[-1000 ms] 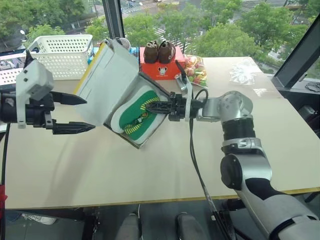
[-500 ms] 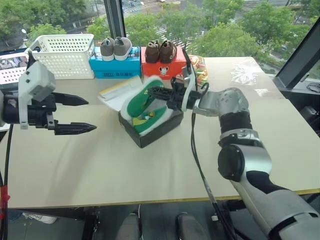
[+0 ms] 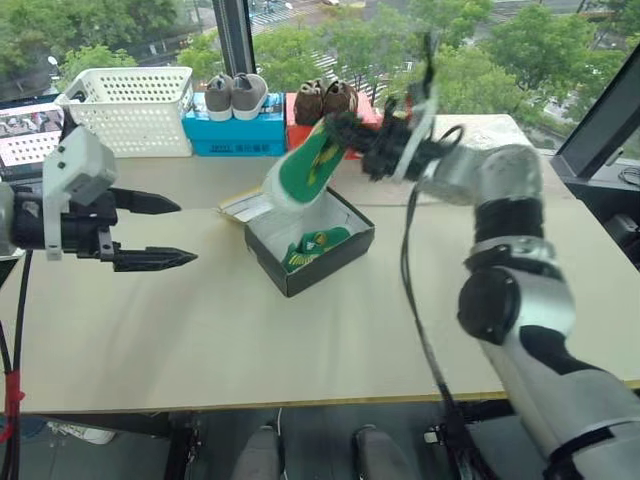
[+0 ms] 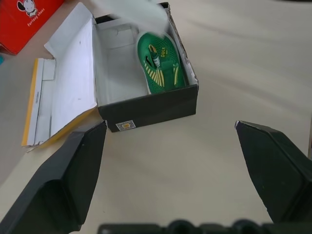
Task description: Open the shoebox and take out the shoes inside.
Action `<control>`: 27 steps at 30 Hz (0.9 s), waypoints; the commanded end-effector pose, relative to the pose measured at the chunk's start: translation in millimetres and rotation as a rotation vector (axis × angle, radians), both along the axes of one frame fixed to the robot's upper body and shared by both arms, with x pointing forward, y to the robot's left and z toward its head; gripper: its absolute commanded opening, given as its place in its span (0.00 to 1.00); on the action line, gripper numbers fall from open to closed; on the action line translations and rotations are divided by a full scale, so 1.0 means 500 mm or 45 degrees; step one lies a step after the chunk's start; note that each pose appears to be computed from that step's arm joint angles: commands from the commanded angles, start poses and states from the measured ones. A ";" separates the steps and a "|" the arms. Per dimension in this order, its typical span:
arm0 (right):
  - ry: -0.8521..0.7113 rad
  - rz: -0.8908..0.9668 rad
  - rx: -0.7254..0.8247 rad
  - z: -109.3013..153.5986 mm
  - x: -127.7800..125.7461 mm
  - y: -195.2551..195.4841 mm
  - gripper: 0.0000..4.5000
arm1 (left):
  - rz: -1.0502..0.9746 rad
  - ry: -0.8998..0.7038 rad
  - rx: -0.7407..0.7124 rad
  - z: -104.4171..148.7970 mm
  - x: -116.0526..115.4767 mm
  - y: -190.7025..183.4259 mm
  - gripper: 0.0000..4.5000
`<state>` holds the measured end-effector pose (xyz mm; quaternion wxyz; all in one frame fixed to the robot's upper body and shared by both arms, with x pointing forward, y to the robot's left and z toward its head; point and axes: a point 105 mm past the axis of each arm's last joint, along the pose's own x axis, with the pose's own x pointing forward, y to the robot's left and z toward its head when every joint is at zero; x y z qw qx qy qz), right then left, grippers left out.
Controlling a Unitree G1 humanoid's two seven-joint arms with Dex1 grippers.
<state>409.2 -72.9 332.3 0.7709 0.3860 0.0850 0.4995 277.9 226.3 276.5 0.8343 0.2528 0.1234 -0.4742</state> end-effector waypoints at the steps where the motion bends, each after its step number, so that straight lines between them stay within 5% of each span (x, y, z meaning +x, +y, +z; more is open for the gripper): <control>1: -0.145 -0.107 -0.136 0.036 -0.012 -0.066 0.02 | -0.039 -0.063 0.016 0.020 0.002 -0.008 1.00; 5: -0.197 -0.337 -0.760 -0.055 0.004 -0.185 0.02 | -0.078 -0.062 0.020 0.022 0.009 -0.016 1.00; 11: -0.235 -0.328 -1.185 -0.125 -0.004 -0.282 0.02 | -0.135 -0.041 -0.022 0.026 0.006 -0.029 1.00; 15: -0.207 -0.267 -1.335 -0.179 0.002 -0.299 0.02 | -0.142 -0.044 -0.046 0.030 0.009 -0.032 1.00; 21: -0.214 -0.262 -1.230 -0.163 0.010 -0.287 0.02 | -0.116 -0.041 -0.041 0.033 0.007 -0.024 1.00; 27: -0.274 -0.270 -1.328 -0.163 0.017 -0.297 0.02 | -0.099 -0.037 -0.040 0.033 0.003 -0.018 1.00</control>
